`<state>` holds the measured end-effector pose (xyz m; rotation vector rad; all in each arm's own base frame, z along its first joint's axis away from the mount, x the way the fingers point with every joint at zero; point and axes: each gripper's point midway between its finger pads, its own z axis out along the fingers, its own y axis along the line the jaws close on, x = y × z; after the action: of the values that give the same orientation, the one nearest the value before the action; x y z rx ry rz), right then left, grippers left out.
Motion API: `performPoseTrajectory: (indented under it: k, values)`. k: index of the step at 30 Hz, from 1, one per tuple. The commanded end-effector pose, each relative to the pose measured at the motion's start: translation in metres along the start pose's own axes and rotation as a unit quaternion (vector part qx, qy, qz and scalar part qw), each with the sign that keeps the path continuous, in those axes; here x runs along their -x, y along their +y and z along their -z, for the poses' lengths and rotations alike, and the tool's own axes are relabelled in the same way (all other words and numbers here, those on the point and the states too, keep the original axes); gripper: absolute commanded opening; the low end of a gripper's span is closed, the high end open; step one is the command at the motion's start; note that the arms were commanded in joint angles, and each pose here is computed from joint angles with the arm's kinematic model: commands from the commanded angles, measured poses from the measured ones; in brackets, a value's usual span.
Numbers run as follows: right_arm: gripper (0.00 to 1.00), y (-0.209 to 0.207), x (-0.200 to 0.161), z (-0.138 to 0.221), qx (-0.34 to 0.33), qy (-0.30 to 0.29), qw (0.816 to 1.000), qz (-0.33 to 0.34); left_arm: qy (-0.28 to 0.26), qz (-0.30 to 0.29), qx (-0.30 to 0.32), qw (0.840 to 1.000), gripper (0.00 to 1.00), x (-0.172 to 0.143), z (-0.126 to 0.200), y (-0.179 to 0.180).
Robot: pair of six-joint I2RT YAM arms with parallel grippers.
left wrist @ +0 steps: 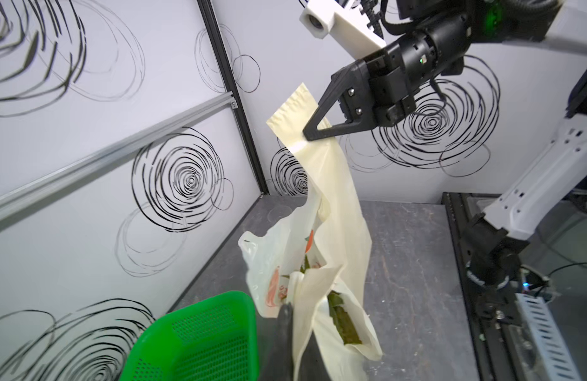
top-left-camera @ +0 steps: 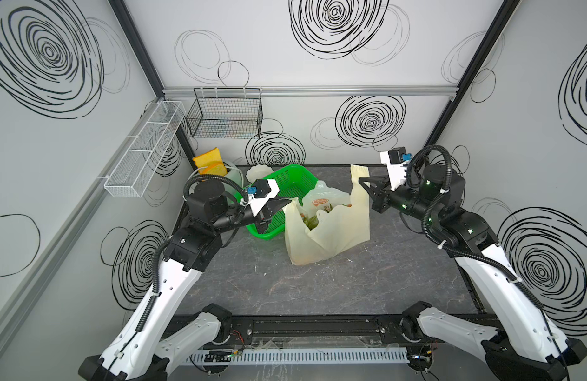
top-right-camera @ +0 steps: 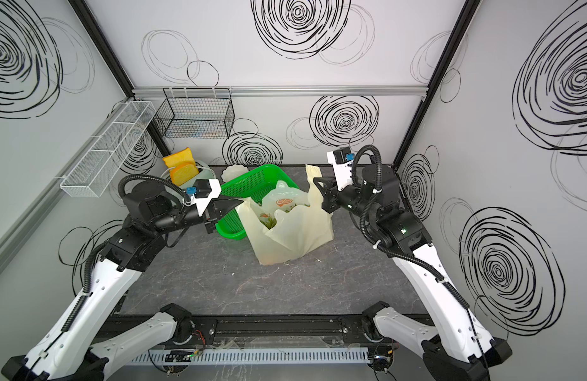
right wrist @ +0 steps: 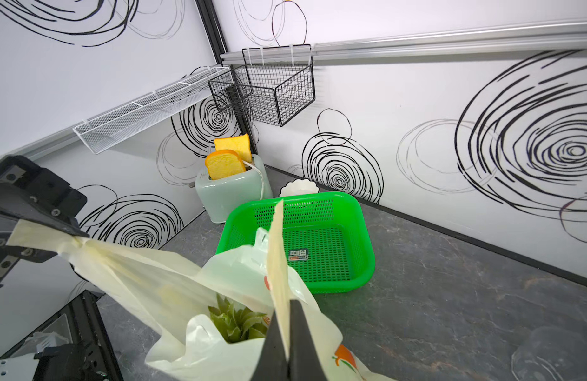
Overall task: Place the pineapple into a plastic bag & tie a knot
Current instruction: Adjust the plastic bag at the center of the board.
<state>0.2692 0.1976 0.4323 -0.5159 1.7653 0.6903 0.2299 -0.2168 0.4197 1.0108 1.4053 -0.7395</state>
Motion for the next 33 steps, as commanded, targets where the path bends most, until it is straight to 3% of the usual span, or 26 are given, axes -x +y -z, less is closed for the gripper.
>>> performPoseTrajectory:
  k: [1, 5, 9, 14, 18, 19, 26, 33]
  values:
    - [0.00, 0.007, 0.007, 0.006, 0.016, -0.021, 0.999, 0.032, -0.022, 0.082, 0.006, 0.996, 0.00, 0.020, 0.003, -0.001]
    - [0.00, 0.009, -0.020, 0.003, 0.036, -0.008, 0.999, 0.015, 0.001, 0.106, 0.014, 0.994, 0.00, -0.012, -0.002, 0.000]
    - [0.00, 0.011, -0.027, 0.007, 0.039, -0.007, 0.999, 0.009, -0.005, 0.100, 0.008, 0.995, 0.02, -0.022, -0.001, -0.003]
    - [0.00, 0.012, -0.023, 0.009, 0.041, -0.005, 0.999, 0.010, -0.055, 0.055, -0.027, 0.997, 0.57, -0.018, 0.011, -0.026]
    - [0.00, 0.014, -0.023, 0.009, 0.046, -0.002, 0.999, 0.009, -0.085, 0.030, -0.009, 0.996, 0.84, -0.023, 0.025, -0.032]
    - [0.00, 0.014, -0.024, 0.009, 0.047, -0.001, 0.999, 0.008, -0.087, 0.025, -0.007, 0.996, 0.98, -0.026, 0.028, -0.033]
    - [0.00, 0.018, -0.025, 0.009, 0.057, 0.003, 0.998, 0.012, -0.102, -0.050, 0.017, 0.993, 0.97, -0.045, 0.032, -0.035]
    - [0.00, 0.021, -0.026, 0.009, 0.067, 0.007, 0.998, 0.010, -0.149, -0.045, 0.036, 0.987, 0.97, -0.046, 0.029, -0.025]
